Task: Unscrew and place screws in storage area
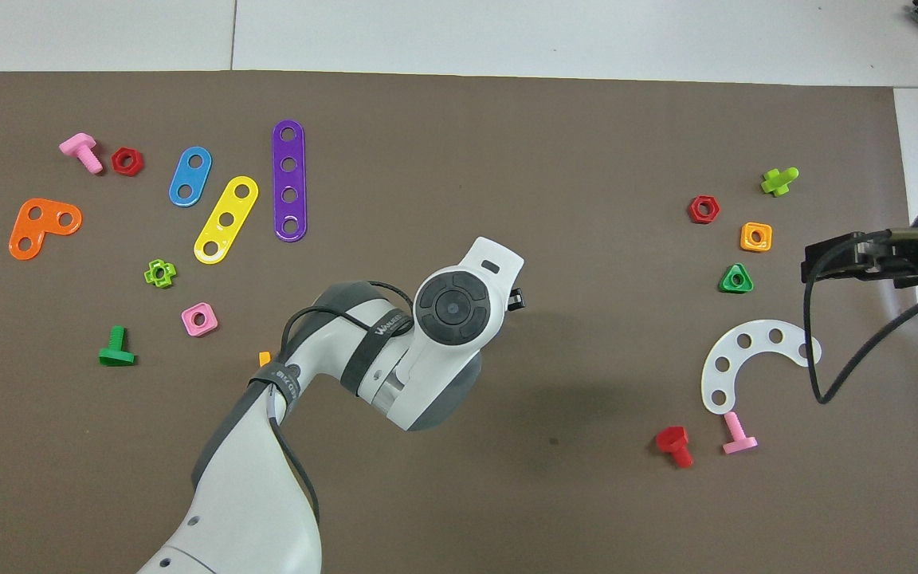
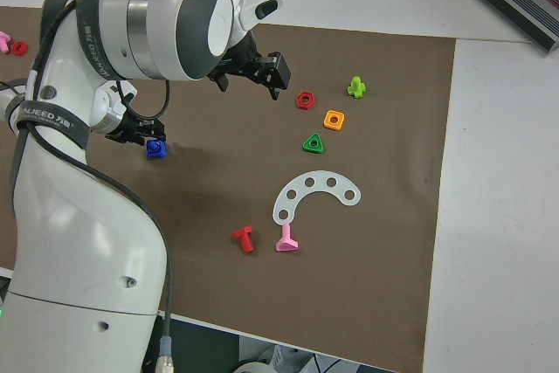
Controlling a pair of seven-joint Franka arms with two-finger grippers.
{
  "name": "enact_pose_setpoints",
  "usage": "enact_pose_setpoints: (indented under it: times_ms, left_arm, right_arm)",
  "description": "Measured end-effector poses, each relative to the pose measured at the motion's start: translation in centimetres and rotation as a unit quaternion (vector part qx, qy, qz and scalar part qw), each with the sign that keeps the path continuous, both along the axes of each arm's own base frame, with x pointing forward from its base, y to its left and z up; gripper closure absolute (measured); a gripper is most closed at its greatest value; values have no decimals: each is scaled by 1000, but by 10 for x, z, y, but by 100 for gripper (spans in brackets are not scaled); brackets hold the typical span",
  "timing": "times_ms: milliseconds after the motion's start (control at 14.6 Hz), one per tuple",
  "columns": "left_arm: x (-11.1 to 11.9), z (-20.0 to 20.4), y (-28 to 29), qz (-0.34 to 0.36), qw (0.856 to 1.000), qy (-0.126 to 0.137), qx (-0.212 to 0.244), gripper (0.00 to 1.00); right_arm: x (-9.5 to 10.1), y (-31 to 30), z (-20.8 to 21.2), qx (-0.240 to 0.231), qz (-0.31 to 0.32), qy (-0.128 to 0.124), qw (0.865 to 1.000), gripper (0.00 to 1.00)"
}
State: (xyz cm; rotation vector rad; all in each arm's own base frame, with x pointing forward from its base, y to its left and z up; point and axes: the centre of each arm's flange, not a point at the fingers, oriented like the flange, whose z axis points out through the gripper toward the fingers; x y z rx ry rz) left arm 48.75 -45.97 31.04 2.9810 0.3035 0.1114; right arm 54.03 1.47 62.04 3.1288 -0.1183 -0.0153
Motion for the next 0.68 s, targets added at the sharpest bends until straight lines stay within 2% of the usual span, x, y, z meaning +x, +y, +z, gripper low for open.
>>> enact_pose_setpoints:
  times_ms: [137, 274, 411, 684]
  left_arm:
    - [-1, -2, 1, 0, 1000, 1, 1, 38]
    - [-1, -2, 1, 0, 1000, 2, 2, 49]
    - [-1, -2, 1, 0, 1000, 1, 1, 53]
    - [-1, -2, 1, 0, 1000, 2, 2, 53]
  right_arm:
    - [0, 0, 0, 0, 0, 0, 1000, 0]
    - [0, 0, 0, 0, 0, 0, 1000, 0]
    - [0, 0, 0, 0, 0, 0, 1000, 0]
    - [0, 0, 0, 0, 0, 0, 1000, 0]
